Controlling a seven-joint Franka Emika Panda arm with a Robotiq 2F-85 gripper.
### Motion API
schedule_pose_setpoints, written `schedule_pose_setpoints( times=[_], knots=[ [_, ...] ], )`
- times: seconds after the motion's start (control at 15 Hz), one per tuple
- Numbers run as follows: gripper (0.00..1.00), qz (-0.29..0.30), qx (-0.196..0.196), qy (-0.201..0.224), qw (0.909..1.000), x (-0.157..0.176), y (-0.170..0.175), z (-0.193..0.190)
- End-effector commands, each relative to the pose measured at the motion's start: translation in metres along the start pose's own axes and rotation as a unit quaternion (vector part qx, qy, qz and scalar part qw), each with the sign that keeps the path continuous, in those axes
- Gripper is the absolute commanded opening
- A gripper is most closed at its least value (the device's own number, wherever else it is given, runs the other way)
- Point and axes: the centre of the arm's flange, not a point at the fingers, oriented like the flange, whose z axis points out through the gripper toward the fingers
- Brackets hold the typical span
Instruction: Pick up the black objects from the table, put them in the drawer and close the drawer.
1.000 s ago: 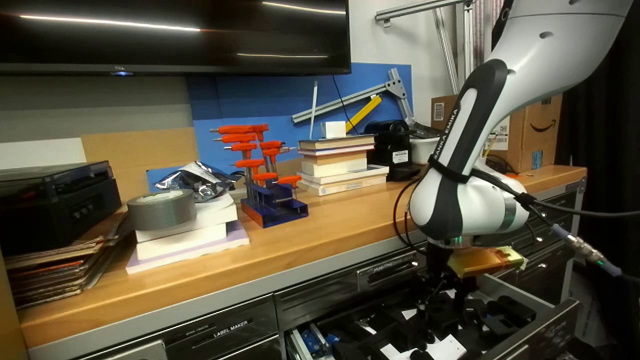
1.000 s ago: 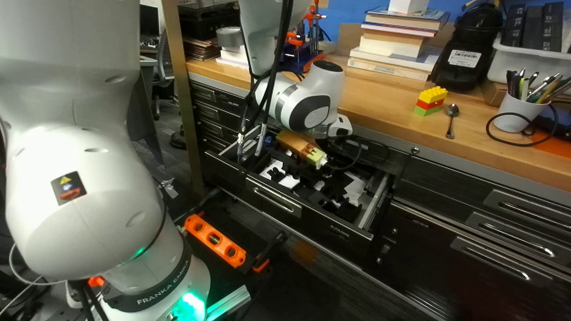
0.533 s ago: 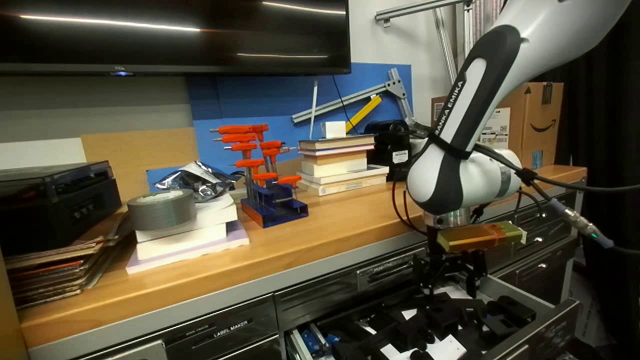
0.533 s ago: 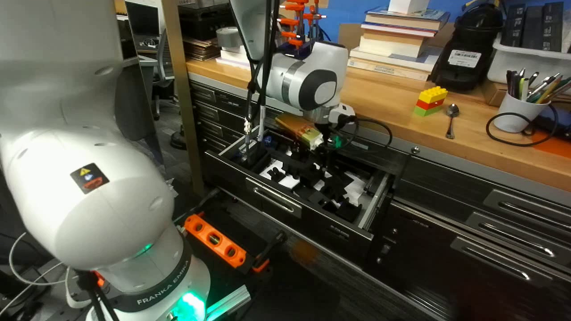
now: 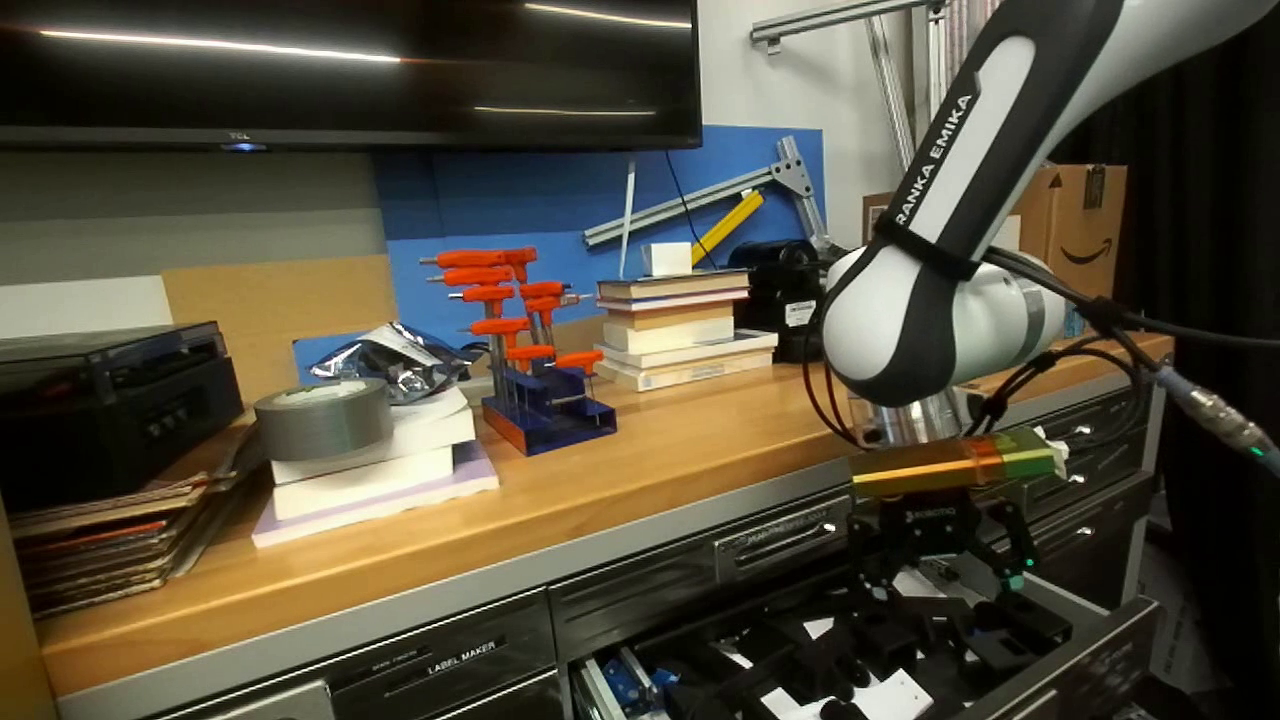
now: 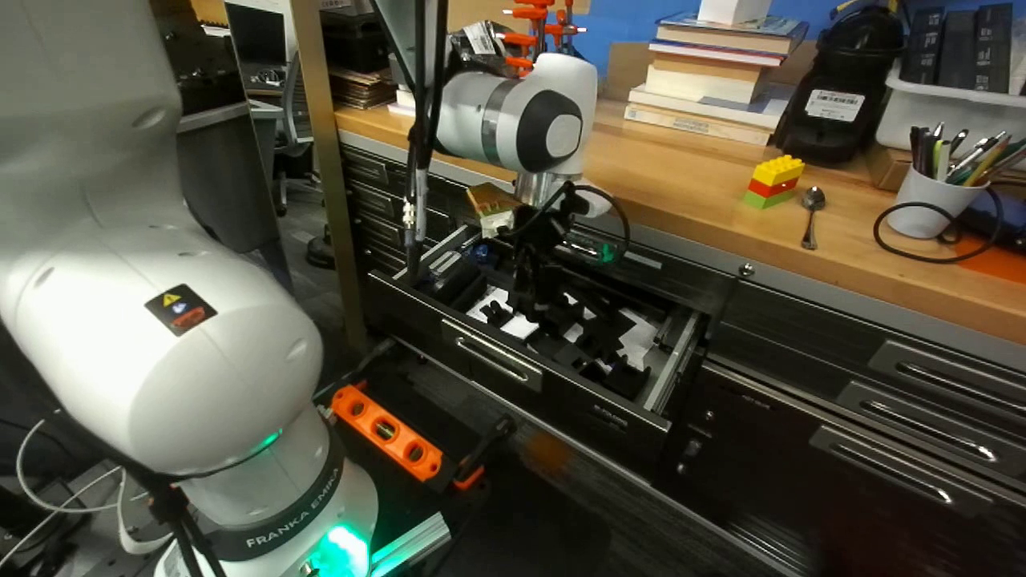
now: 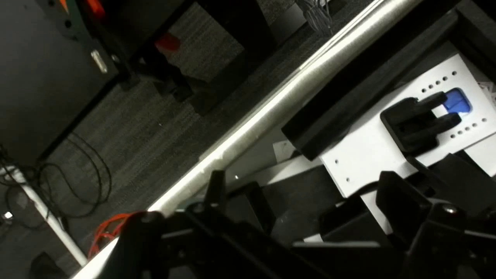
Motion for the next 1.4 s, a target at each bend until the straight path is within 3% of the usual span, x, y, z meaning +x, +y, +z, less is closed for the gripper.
schedule_pose_setpoints(
  times=[0.0, 0.27, 0.73, 1.2, 1.33],
  knots=[
    [1.0, 0.084, -0.009, -0.02, 0.9962, -0.03, 0.02, 0.015],
    [1.0, 0.155, -0.007, -0.029, 0.9875, -0.044, 0.034, 0.048],
    [1.0, 0.214, 0.087, 0.035, 0.9724, -0.038, 0.039, 0.074],
    [1.0, 0.271, 0.144, 0.071, 0.9491, -0.024, 0.035, 0.095],
    [1.0, 0.269, 0.157, 0.086, 0.9463, -0.012, 0.032, 0.093]
  ],
)
